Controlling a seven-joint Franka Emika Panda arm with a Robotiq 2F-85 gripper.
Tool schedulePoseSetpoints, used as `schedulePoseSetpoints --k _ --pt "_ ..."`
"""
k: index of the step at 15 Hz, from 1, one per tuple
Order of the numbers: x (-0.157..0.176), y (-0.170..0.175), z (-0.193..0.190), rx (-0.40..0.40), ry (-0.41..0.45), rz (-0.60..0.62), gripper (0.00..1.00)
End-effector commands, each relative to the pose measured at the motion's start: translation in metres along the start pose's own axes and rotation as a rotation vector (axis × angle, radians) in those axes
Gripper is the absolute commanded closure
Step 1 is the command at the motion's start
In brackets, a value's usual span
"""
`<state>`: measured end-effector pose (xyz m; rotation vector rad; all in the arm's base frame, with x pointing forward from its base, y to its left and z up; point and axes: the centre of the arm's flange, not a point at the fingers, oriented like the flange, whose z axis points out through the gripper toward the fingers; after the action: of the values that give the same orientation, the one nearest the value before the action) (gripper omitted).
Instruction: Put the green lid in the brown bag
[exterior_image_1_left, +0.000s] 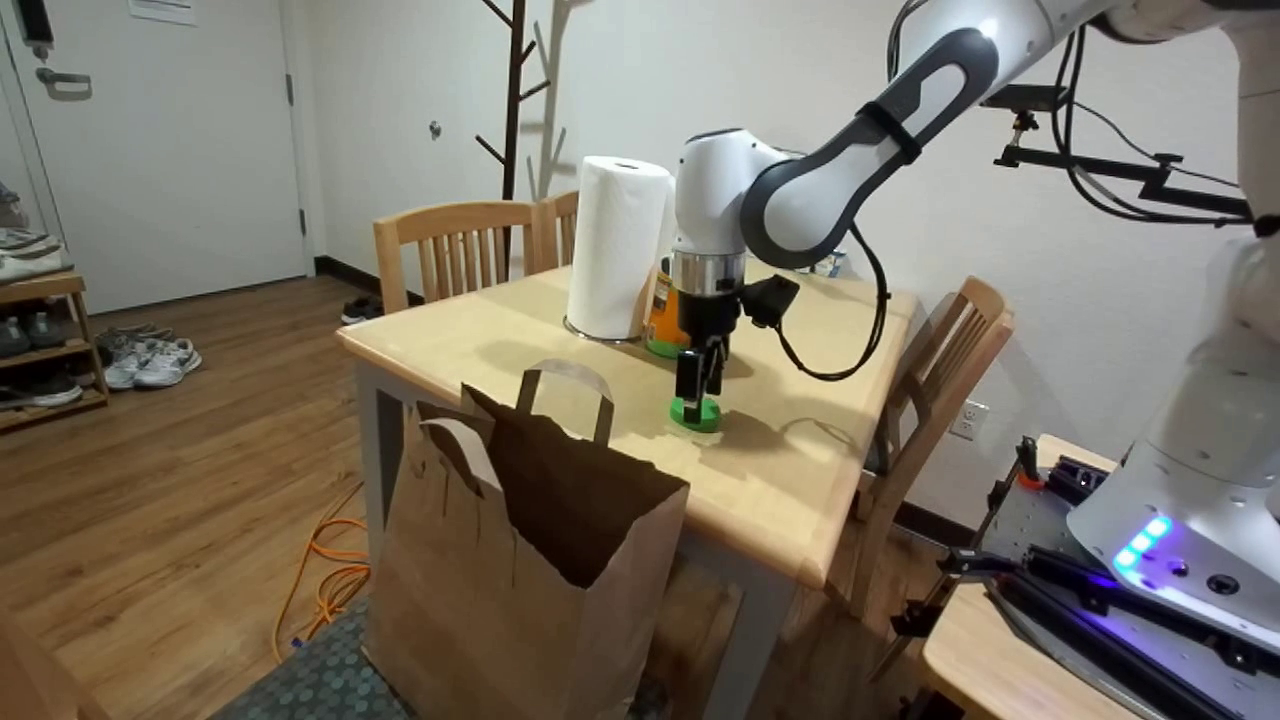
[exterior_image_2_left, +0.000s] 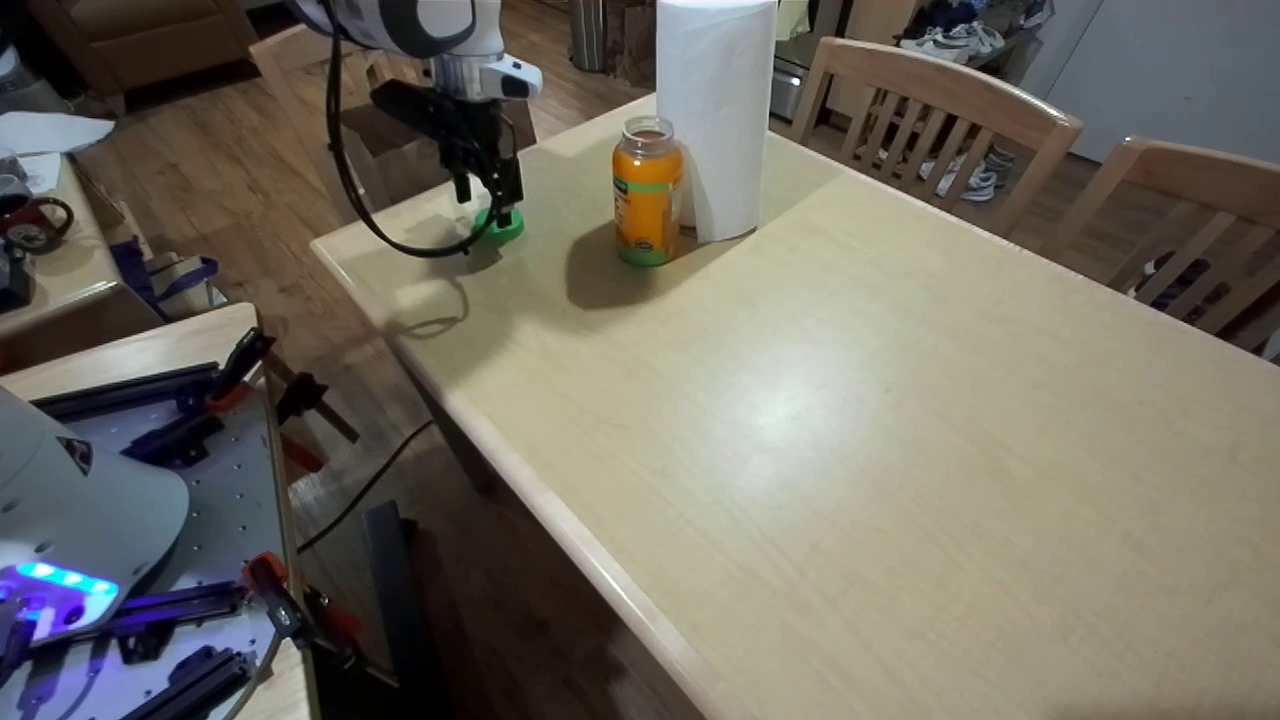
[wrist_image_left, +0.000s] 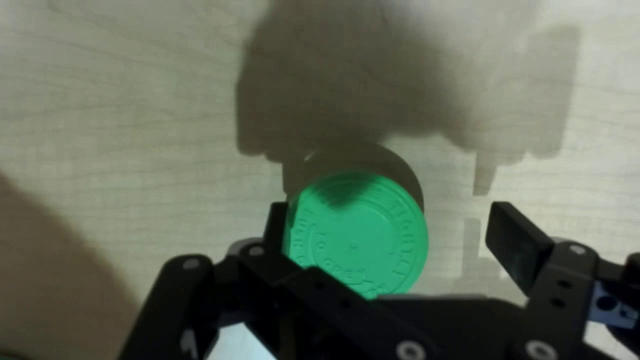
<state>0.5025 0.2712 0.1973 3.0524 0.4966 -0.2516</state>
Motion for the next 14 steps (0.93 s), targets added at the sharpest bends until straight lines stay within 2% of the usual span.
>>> schedulePoseSetpoints --k 1,14 --pt "0.006 -0.001 0.005 0.038 -0.019 -0.025 0.0" --pt "-0.002 -0.013 -0.003 -0.057 0.001 -0.077 0.0"
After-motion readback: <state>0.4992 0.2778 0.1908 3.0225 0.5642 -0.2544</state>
